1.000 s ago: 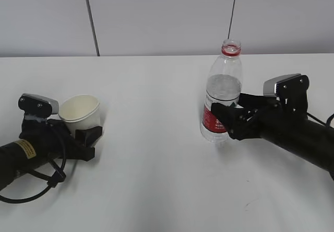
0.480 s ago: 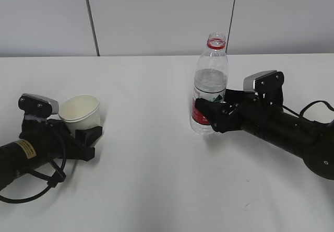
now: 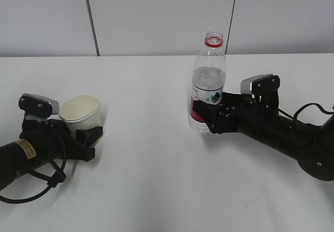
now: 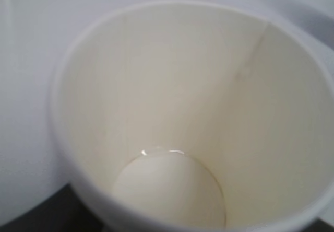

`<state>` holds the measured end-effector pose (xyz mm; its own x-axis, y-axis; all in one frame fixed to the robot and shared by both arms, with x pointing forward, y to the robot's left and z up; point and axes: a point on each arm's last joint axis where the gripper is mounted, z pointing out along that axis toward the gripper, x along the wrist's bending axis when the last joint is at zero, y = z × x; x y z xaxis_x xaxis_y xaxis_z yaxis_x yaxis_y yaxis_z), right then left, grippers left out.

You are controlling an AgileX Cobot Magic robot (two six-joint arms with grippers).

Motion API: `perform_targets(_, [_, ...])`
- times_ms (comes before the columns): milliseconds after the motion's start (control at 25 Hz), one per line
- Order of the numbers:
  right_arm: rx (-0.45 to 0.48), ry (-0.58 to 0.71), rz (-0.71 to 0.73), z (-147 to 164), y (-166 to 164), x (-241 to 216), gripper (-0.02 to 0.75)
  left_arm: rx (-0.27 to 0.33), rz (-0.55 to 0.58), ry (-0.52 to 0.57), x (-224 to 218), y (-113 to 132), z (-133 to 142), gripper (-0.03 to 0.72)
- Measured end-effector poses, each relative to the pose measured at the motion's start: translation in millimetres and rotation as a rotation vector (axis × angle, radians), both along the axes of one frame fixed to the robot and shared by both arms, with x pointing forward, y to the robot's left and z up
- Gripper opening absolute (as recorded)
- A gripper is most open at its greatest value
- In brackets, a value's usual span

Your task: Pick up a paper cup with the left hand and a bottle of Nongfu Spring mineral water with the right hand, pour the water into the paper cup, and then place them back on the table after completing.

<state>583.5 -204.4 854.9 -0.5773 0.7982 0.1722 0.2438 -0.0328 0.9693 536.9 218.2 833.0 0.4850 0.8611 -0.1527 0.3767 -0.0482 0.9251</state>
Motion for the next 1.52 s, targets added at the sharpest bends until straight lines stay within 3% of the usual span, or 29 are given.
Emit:
perform_targets(1160, [-0.006, -0.041, 0.043, -2.8, 14.7, 20.9, 0.659, 0.0, -0.005, 0.0, -0.2, -0.4, 0.0, 0.401])
perform_targets(1520, [-0.003, -0.039, 0.034, -3.3, 14.1, 21.4, 0.521, 0.0, -0.008, 0.0, -0.4, -0.6, 0.0, 0.4])
